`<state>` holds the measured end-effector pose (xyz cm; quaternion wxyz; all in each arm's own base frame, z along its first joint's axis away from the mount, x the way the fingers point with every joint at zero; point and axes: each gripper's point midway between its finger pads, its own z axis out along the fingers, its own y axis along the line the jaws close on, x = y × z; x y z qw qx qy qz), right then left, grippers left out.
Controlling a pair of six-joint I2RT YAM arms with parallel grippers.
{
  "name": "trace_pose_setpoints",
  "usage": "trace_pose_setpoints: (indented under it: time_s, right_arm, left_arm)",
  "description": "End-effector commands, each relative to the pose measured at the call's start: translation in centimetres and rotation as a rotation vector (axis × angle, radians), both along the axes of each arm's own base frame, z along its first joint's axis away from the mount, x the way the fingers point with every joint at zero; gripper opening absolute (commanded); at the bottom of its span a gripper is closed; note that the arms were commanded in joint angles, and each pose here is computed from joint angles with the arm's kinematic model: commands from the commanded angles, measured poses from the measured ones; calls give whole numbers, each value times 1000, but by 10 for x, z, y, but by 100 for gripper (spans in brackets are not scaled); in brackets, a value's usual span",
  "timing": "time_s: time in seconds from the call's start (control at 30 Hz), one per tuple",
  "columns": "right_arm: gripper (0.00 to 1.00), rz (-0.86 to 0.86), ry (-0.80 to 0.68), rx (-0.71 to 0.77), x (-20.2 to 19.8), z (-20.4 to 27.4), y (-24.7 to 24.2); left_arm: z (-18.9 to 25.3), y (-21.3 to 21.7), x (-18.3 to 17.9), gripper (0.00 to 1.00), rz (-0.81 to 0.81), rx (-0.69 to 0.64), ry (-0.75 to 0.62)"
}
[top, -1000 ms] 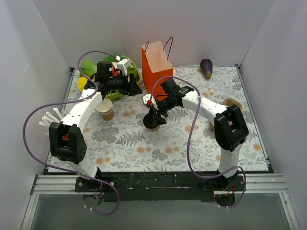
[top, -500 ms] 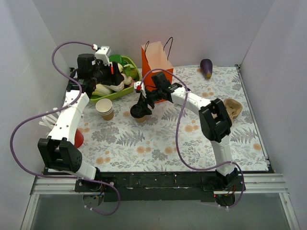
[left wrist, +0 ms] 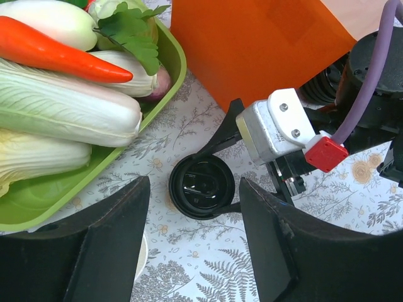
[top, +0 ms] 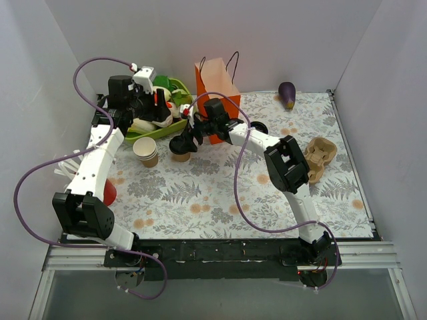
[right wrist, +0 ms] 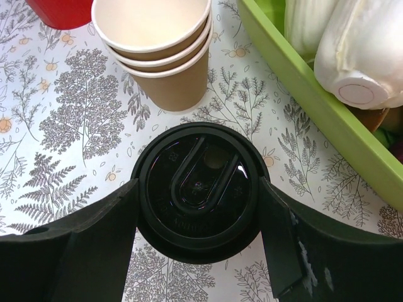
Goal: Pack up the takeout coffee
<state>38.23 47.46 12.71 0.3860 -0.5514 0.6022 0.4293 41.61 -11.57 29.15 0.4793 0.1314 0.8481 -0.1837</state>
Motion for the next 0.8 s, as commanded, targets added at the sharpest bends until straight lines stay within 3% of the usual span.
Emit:
trace_pose_setpoints:
  time_s: [0.0, 0.2, 0.33, 0.6, 0.77]
  right_arm:
    - [61, -25, -16, 29, 10, 17, 7]
    - [76, -21, -20, 95, 7, 65, -5]
    - [80, -28, -37, 119, 6, 86, -7]
    - [76, -77, -103, 4, 8, 35, -13]
    - [82, -84, -138, -36, 7, 19, -13]
  left_arm:
    - [16, 3, -3, 60, -20, 34, -47]
    - [-31, 9, -26, 65, -77, 85, 76]
    - [-62, 15, -41, 64, -81, 75, 188]
    - [-75, 12, -47, 61, -100, 41, 224]
    - [-78, 8, -54, 62, -128, 34, 233]
